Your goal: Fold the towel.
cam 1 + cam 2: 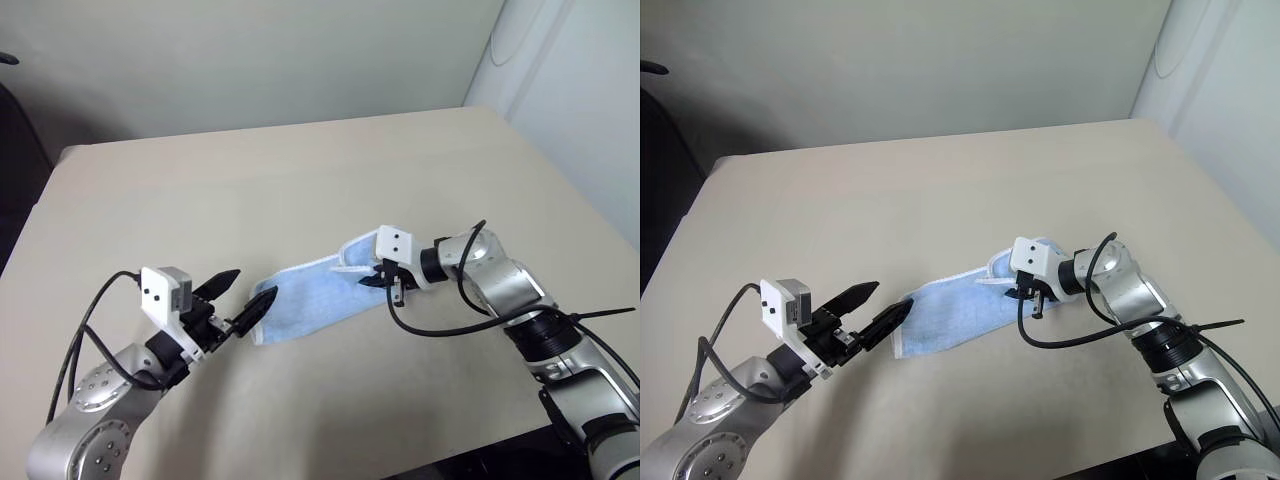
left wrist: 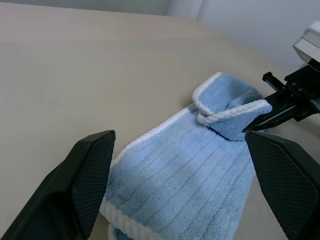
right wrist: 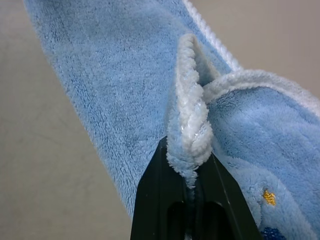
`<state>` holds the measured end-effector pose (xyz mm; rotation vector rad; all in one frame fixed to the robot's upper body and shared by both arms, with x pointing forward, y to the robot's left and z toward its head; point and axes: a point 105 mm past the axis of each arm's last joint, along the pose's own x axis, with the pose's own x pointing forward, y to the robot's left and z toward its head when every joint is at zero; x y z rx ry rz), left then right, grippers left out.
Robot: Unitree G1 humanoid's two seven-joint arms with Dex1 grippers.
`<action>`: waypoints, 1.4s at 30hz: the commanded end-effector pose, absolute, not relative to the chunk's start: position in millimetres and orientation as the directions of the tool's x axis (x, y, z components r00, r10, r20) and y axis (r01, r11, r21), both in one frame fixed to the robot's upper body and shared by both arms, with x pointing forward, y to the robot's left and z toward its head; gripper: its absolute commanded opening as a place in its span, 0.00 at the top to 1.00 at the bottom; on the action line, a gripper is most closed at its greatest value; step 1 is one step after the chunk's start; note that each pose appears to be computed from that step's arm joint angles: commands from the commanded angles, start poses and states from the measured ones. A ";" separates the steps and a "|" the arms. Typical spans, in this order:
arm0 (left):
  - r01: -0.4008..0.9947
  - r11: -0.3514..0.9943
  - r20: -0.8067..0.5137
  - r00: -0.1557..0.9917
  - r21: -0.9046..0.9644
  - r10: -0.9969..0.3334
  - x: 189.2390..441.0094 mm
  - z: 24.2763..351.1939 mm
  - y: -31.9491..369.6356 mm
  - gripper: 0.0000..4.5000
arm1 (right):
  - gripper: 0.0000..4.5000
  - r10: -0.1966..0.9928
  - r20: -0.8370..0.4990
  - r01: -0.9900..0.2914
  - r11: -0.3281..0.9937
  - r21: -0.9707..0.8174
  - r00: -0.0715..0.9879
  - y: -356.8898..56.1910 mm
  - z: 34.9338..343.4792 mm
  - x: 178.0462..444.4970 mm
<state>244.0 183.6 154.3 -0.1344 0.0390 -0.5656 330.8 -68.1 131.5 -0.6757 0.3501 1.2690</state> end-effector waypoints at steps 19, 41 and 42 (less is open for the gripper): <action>0.550 0.828 0.037 0.835 -0.107 -0.549 243.9 162.7 182.9 0.00 | 0.23 0.894 -0.368 -0.967 0.227 -0.118 0.255 -108.9 197.0 310.1; 0.402 0.820 0.085 0.911 -0.407 -0.405 219.5 165.5 213.0 0.00 | 0.99 0.810 -0.390 -0.870 0.492 0.043 0.439 -99.1 75.0 364.7; 0.384 0.806 0.082 0.917 -0.450 -0.391 215.3 164.0 214.9 0.00 | 0.99 0.824 -0.356 -0.873 0.485 0.040 0.441 -98.3 82.9 365.8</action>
